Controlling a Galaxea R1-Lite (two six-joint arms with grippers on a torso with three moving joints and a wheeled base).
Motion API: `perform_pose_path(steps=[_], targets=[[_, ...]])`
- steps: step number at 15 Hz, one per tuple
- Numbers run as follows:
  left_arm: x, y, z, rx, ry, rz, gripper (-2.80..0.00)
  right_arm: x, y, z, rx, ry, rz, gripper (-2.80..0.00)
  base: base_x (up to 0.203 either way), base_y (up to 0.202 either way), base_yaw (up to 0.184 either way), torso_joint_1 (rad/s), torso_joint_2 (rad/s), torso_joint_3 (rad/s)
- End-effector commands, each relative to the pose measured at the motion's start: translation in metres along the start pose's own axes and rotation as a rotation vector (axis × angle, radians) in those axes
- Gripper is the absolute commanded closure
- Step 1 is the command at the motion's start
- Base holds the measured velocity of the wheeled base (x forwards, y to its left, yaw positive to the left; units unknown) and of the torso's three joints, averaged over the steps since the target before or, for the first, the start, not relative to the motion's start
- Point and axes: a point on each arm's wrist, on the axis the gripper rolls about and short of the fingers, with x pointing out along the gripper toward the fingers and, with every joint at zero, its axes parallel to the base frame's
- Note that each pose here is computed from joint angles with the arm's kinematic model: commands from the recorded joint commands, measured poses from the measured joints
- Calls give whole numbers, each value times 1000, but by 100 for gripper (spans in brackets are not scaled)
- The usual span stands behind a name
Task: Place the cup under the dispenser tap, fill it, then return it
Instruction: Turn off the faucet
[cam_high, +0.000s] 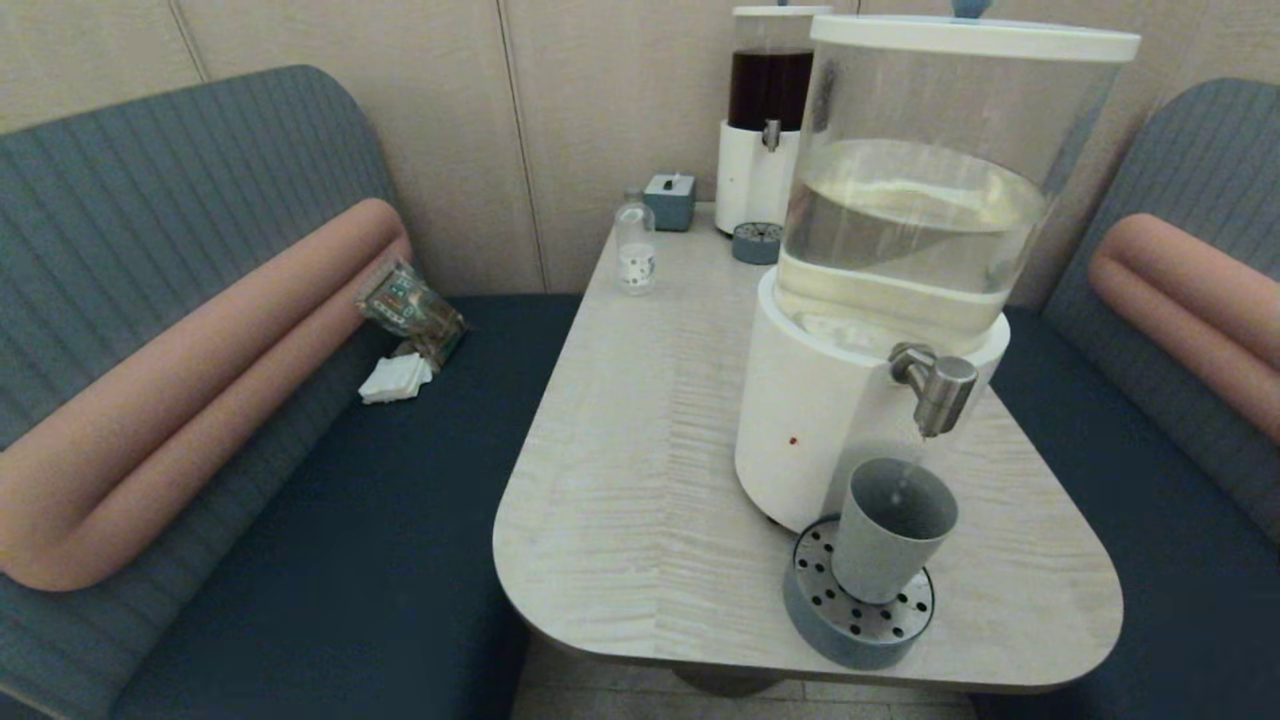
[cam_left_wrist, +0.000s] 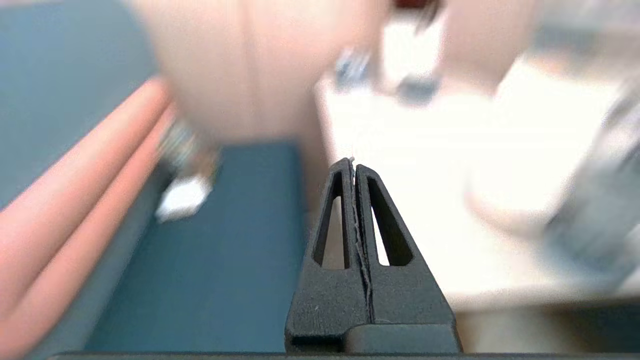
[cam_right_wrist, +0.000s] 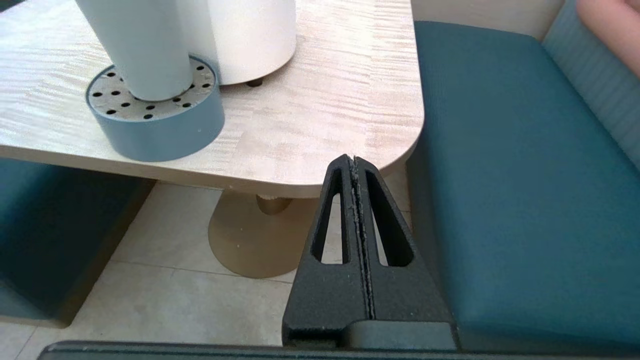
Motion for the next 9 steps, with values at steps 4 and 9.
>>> perform_pose_path(steps=[4,9], targets=[[112,10,72,-141,138,-286,0,0,0,0,-1,0,0,0,0,0,0,0,0,0],[151,6,59,-276,289,-862,0,0,0,0,-1,0,1,0,0,0,0,0,0,0]])
